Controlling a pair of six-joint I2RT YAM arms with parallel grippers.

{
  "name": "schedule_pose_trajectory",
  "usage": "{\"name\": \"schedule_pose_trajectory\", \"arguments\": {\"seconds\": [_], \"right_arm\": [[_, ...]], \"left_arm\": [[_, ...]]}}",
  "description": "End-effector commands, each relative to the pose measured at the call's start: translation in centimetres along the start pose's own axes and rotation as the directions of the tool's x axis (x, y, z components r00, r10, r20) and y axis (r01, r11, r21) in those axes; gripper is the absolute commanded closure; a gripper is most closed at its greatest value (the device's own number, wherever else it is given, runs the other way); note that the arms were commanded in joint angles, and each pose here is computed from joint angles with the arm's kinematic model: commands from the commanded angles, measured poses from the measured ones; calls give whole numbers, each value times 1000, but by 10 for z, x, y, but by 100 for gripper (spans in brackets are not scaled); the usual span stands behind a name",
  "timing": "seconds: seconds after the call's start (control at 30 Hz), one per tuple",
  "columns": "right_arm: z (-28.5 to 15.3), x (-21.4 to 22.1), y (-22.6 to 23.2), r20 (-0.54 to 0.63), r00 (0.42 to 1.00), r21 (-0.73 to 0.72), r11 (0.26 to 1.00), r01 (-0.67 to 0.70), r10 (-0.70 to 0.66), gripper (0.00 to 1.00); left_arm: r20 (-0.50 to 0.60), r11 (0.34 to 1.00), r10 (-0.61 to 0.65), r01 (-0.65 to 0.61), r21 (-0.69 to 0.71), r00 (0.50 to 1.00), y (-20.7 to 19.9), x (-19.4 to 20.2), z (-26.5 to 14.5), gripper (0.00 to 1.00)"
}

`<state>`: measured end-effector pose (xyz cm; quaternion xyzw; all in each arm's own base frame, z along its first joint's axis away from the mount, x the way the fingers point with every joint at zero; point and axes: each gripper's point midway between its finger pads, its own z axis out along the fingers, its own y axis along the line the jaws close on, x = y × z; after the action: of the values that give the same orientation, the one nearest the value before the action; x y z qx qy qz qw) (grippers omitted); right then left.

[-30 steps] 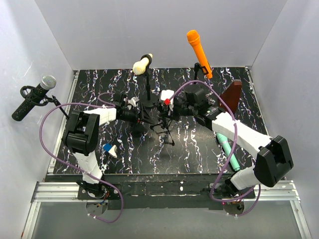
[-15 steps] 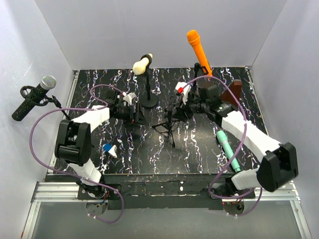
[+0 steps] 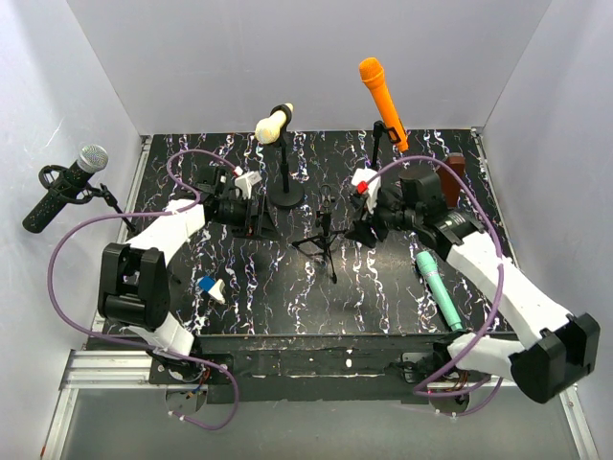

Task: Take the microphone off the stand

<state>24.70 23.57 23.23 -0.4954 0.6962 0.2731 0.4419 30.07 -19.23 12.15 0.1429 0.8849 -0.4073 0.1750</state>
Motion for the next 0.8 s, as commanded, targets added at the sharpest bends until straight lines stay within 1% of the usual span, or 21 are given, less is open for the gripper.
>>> {"name": "schedule_pose_trajectory", "arguments": {"seconds": [0.0, 0.1, 0.2, 0.3, 0.37, 0.43, 0.47, 0.5, 0.67, 0.7, 0.77], "right_arm": [[14, -23, -15, 33, 999, -1, 999, -37, 37, 37], [33, -29, -22, 60, 997, 23, 999, -45, 43, 36], [53, -29, -33, 38, 994, 54, 993, -101, 99, 36], [71, -25, -37, 22, 988, 32, 987, -155, 155, 37], [81, -24, -37, 28, 987, 15, 987, -159, 159, 38], [88, -25, -37, 36, 986, 1, 987, -162, 162, 42], [92, -25, -37, 40, 985, -3, 986, -166, 166, 45], [97, -26, -38, 48, 985, -1, 986, -165, 164, 49], [107, -30, -42, 65, 984, 5, 986, -165, 165, 75], [109, -30, -42, 64, 984, 5, 986, -164, 163, 82], [111, -31, -43, 66, 984, 7, 986, -165, 164, 89]], "left_arm": [[49, 993, 118, -116, -33, 992, -17, -13, -26, 23], [45, 993, 114, -112, -47, 992, -19, -11, -30, 23], [38, 991, 119, -116, -65, 992, -19, -8, -35, 23], [40, 989, 131, -127, -77, 991, -20, -8, -38, 23], [45, 988, 134, -130, -89, 990, -20, -7, -41, 23], [46, 987, 136, -131, -96, 990, -21, -5, -42, 23], [48, 986, 138, -133, -100, 989, -21, -4, -43, 23], [44, 981, 167, -162, -108, 985, -19, -3, -44, 23], [31, 975, 186, -180, -126, 982, -17, -1, -47, 23], [29, 974, 189, -184, -129, 982, -16, -1, -47, 23], [27, 975, 188, -183, -129, 982, -16, 0, -47, 23]]}}
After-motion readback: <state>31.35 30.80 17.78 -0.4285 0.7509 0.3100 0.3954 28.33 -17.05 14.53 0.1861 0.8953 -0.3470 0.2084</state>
